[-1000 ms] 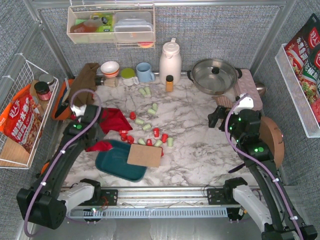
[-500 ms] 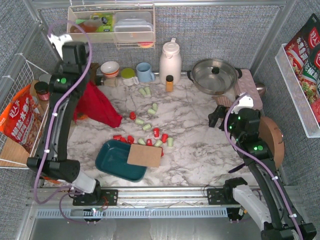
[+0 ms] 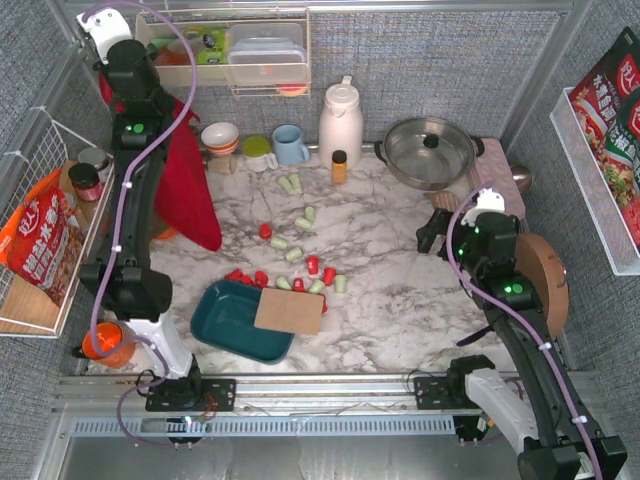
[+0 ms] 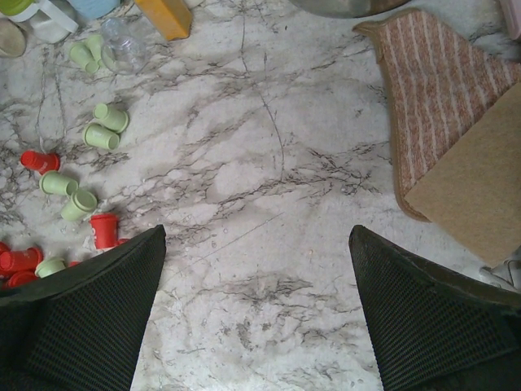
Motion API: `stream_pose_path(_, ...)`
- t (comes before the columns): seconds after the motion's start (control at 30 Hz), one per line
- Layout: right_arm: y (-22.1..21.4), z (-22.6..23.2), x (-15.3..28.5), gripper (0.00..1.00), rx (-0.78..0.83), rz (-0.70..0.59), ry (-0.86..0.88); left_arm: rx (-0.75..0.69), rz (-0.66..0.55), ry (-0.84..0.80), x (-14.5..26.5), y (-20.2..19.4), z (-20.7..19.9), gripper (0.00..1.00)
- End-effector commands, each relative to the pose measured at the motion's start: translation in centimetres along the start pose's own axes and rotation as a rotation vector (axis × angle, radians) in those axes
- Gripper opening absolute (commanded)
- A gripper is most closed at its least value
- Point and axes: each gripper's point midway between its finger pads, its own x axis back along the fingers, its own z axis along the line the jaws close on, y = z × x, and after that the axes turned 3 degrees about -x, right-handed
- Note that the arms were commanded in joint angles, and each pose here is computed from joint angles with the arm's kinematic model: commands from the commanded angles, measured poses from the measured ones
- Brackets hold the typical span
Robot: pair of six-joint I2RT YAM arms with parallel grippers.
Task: Mix the coffee capsules in the storage basket
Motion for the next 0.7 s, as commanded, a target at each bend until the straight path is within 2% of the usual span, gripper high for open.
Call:
stream_pose_path(0.0, 0.5, 0.6, -0.4, 0.99, -0.019, -0.014, 0.033, -0.005, 0.012, 0.04, -2.5, -2.5, 0.2, 0.0)
stream_pose_path(0.13, 0.2, 0.5, -0.8, 0.99, -0.029, 0.003, 0.034, -0.071, 0.077, 0.082, -3.4, -6.9, 0.5, 0.0)
stream_pose_path(0.3, -0.1, 0.5, -1.1, 0.99, -0.044, 0.021, 0.042, -0.099, 0.189, 0.065, -2.9, -14.6, 0.6, 0.0)
stream_pose_path(0.33, -0.2, 0.5, -1.2, 0.99, -0.046, 0.024, 0.043, -0.1, 0.224, 0.055, -2.6, -16.5, 0.5, 0.04)
stream_pose_path(0.37, -0.3, 0.5, -1.3, 0.99, -0.049, 0.031, 0.043, -0.098, 0.255, 0.045, -2.4, -18.2, 0.6, 0.14)
stream_pose_path(0.5, -0.5, 0.6, -1.5, 0.99, -0.053, 0.056, 0.047, -0.083, 0.369, 0.054, -1.5, -23.9, 1.6, 0.69)
stream_pose_path(0.57, -0.8, 0.6, -1.6, 0.99, -0.053, 0.069, 0.046, -0.06, 0.405, 0.061, -1.2, -25.0, 2.2, 0.79)
stream_pose_path(0.67, -0.9, 0.7, -1.8, 0.99, -0.051, 0.077, 0.055, -0.06, 0.419, 0.016, -0.7, -23.9, 2.0, 0.98)
